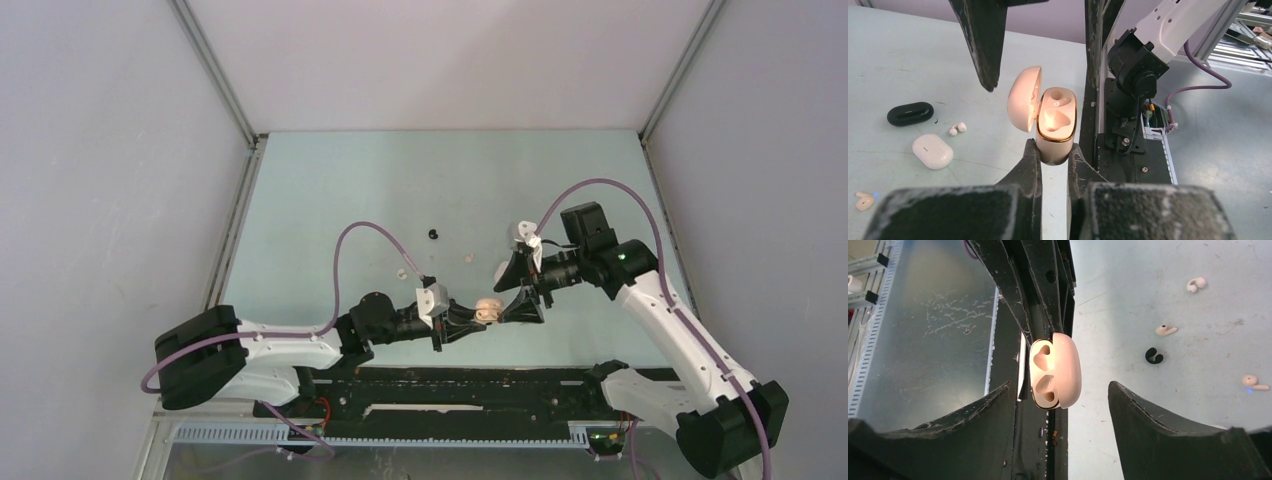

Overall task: Insert the wireless bluetooth earbuds into the charging case
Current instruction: Pick up the earbud from the center of the board.

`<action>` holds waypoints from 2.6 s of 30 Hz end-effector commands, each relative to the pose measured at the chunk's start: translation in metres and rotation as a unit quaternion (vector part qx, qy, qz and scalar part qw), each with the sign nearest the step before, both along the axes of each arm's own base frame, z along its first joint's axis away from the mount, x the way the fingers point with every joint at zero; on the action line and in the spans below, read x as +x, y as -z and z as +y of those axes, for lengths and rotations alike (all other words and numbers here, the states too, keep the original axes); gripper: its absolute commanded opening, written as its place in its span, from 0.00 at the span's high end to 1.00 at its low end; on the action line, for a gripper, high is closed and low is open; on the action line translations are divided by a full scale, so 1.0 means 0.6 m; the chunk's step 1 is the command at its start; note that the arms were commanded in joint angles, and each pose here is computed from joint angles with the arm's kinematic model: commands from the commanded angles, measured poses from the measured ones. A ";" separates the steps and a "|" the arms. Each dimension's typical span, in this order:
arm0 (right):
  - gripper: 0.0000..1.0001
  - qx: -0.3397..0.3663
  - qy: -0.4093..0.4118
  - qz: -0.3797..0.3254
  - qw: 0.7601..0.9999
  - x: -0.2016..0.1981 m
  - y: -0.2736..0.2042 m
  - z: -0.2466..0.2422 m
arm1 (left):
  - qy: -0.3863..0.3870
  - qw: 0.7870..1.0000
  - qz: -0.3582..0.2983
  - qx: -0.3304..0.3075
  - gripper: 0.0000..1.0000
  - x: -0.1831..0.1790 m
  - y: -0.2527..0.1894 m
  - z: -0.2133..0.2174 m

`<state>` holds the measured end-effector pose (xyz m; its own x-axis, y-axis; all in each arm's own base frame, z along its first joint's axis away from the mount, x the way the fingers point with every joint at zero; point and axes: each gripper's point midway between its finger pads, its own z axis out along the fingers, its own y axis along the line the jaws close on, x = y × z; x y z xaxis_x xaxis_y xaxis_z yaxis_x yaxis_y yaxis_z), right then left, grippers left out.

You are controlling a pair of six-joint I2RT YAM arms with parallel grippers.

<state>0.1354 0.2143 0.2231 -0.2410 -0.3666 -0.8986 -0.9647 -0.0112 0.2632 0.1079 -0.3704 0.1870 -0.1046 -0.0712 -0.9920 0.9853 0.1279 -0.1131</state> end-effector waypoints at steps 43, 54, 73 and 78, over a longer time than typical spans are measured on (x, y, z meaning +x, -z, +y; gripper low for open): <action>0.99 0.007 -0.082 -0.010 0.997 -0.062 -0.029 -0.016 | -0.118 0.993 -0.012 0.002 1.00 0.047 -0.019 0.067; 0.33 -0.007 -0.073 -0.015 0.997 -0.048 -0.027 -0.005 | -0.101 0.994 -0.031 0.000 1.00 0.033 -0.017 0.077; 0.36 -0.062 0.063 -0.057 0.994 0.076 0.000 0.006 | -0.138 0.990 0.009 -0.015 1.00 0.029 -0.032 0.128; 0.40 -0.065 0.100 -0.044 0.992 0.142 0.023 0.033 | -0.173 0.983 0.033 -0.057 1.00 0.029 -0.031 0.172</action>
